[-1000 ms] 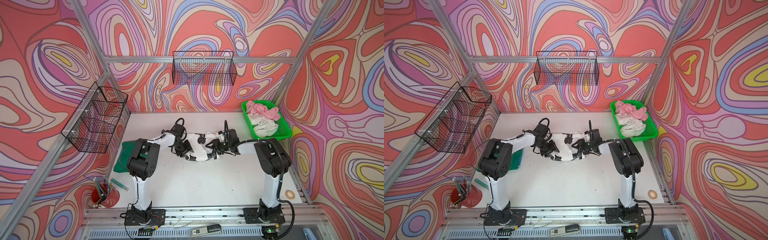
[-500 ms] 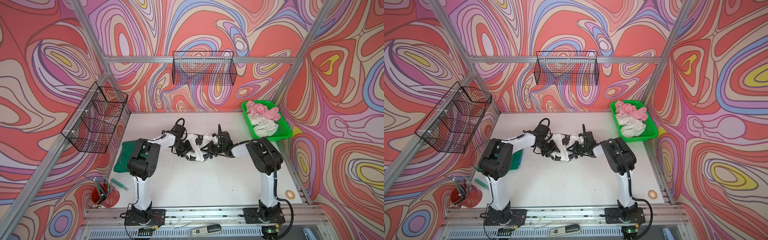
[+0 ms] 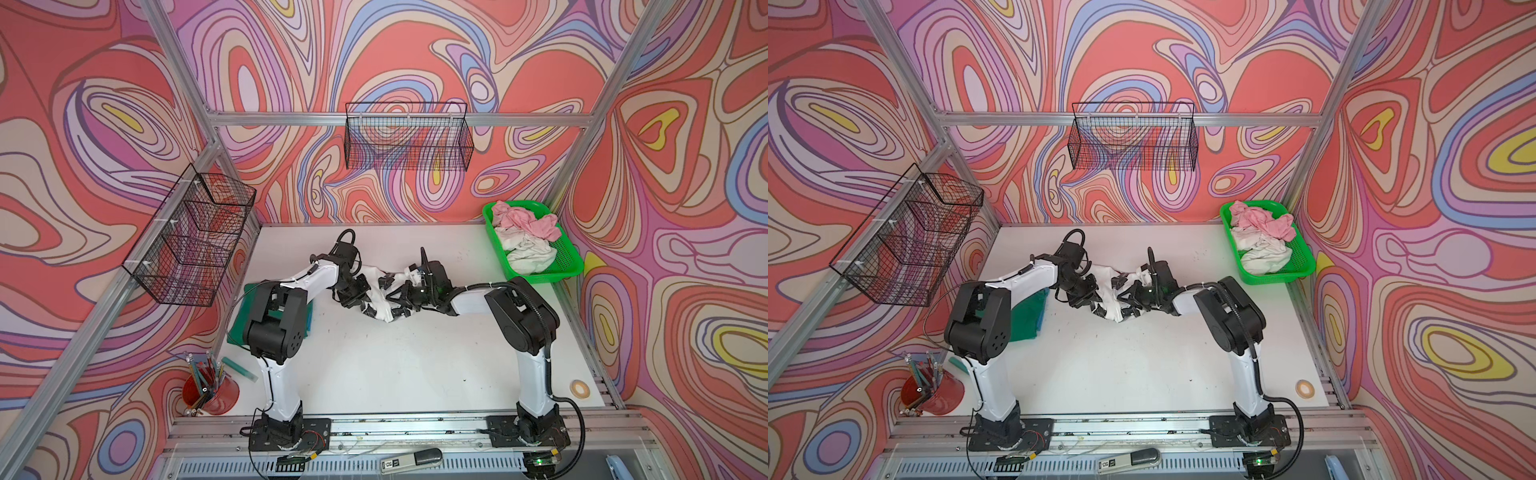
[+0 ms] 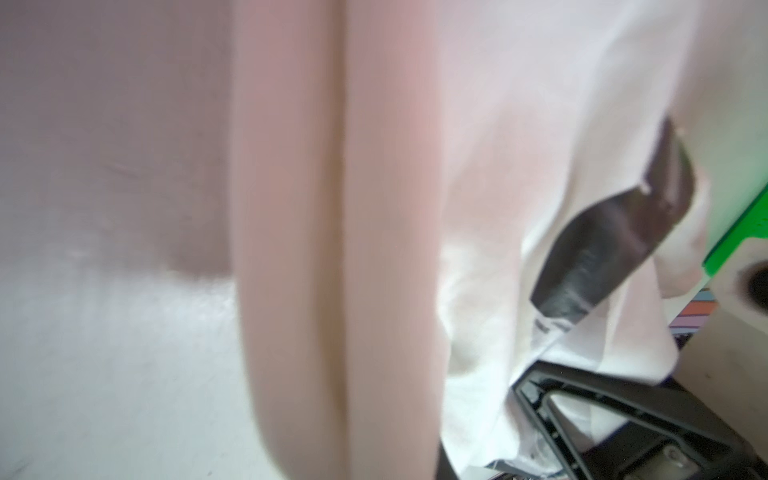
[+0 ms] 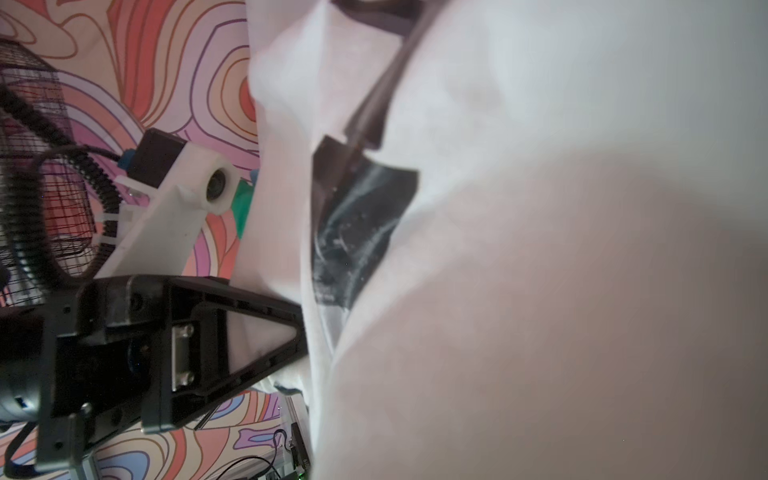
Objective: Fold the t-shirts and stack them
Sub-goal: 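Carry the folded shirt with both grippers onto the green shirt stack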
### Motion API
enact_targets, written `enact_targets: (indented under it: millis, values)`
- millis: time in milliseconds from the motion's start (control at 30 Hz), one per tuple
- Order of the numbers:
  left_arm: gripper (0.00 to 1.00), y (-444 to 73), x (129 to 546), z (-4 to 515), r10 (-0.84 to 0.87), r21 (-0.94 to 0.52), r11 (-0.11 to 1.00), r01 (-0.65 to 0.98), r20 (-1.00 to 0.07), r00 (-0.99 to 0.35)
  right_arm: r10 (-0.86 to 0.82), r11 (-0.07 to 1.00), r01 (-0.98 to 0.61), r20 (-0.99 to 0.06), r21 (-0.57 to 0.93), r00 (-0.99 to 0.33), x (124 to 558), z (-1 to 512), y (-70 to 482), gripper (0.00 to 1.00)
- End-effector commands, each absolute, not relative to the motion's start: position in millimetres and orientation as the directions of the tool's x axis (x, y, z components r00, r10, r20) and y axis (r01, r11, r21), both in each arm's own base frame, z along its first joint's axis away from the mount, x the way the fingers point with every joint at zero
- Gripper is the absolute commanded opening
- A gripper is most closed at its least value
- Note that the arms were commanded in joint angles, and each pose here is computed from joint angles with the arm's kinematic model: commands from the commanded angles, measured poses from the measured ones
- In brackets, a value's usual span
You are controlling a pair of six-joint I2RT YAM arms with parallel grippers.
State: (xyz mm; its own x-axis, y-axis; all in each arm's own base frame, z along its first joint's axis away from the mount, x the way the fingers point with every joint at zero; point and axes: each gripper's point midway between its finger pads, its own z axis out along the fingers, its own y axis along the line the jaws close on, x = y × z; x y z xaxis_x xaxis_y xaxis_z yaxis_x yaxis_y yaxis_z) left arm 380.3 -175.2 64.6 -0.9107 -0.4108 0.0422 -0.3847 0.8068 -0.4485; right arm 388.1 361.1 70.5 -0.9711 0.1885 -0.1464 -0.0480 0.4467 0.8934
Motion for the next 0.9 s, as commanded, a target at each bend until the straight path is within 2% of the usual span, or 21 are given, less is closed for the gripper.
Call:
enact_targets:
  millis: [0,267,400,533,733,867]
  values:
    - [0.00,-145.0,398.8,126.6,-0.422,-0.456,0.829,-0.322,-0.134,-0.897,0.142,0.371,-0.173,-0.240,0.912,-0.960,385.5,130.4,402.6,0.00]
    - [0.00,-40.5,390.1,202.2,-0.460,-0.293,0.885,-0.362,-0.432,-0.776,0.051,0.262,-0.320,-0.344,0.910,-0.938,369.1,190.9,494.5,0.00]
    - [0.00,10.8,377.4,214.6,-0.544,-0.311,0.839,-0.447,-0.497,-0.676,-0.003,0.213,-0.361,-0.368,0.908,-0.930,353.7,196.5,542.7,0.00]
    - [0.00,64.3,364.7,233.5,-0.571,-0.245,0.800,-0.547,-0.591,-0.571,-0.046,0.139,-0.370,-0.368,0.918,-0.929,337.0,193.3,583.5,0.00]
    - [0.00,106.8,355.8,261.9,-0.492,-0.093,0.764,-0.638,-0.724,-0.484,-0.071,0.065,-0.399,-0.395,0.914,-0.916,326.2,193.8,625.3,0.00]
    - [0.00,130.5,346.5,261.3,-0.437,0.001,0.714,-0.701,-0.780,-0.447,-0.080,0.031,-0.407,-0.404,0.913,-0.911,315.0,185.8,642.6,0.00]
